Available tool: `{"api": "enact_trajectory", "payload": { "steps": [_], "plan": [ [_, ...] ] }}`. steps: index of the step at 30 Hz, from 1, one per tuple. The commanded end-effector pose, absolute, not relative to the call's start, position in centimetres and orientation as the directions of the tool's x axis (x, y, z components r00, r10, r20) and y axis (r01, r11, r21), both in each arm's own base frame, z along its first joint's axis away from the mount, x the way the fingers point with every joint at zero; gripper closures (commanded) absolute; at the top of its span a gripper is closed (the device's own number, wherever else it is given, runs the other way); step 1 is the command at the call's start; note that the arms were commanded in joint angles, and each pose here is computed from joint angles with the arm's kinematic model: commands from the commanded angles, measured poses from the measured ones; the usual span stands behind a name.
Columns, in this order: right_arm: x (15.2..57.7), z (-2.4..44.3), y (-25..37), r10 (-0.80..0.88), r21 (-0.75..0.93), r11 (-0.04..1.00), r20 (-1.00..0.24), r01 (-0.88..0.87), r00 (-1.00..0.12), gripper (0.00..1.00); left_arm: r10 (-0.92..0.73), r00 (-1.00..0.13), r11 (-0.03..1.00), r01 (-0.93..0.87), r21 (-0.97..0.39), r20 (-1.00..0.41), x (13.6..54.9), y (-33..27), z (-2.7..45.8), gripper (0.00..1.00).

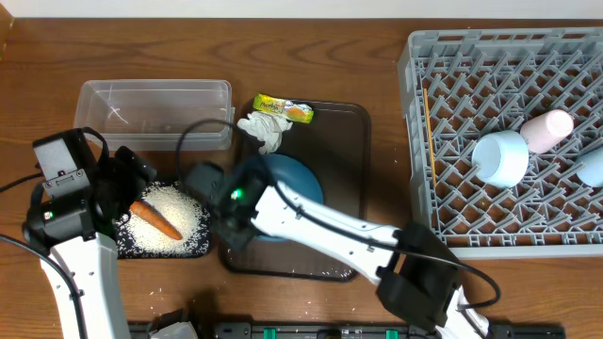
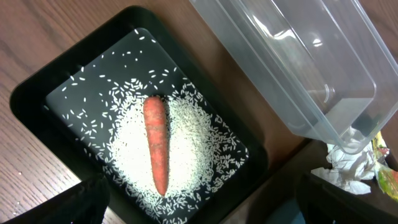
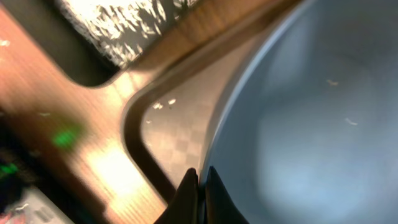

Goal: Sort waste into correct bins and load items into the dishwasher rack
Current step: 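Lift the blue plate, carry it right and set it in the rack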

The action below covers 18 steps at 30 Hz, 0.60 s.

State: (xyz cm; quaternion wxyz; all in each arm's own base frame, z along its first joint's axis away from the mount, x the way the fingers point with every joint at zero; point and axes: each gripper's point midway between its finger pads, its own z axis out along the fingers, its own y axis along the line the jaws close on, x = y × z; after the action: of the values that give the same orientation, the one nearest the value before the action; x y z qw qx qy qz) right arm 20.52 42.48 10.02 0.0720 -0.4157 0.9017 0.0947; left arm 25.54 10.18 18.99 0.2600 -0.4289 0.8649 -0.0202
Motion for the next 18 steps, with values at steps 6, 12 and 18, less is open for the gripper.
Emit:
{"api": "enact_trajectory", "payload": {
  "steps": [6,12,18],
  "plan": [
    [29.8,22.4,38.3,-0.569,0.098,0.757,-0.387,-0.646,-0.725,0.99,-0.756,-0.483,0.622,-0.741,-0.255,-0.442,25.5,10.6,19.4,0.03],
    [37.6,27.2,27.2,-0.299,0.155,0.909,-0.403,-0.387,-0.865,0.99,-0.756,-0.483,0.622,-0.741,-0.255,-0.442,25.5,10.6,19.4,0.03],
    [42.7,30.8,21.5,-0.139,0.513,0.767,-0.453,-0.385,-0.88,0.99,-0.756,-0.483,0.622,-0.741,-0.254,-0.441,25.5,10.6,19.3,0.03]
  ]
}}
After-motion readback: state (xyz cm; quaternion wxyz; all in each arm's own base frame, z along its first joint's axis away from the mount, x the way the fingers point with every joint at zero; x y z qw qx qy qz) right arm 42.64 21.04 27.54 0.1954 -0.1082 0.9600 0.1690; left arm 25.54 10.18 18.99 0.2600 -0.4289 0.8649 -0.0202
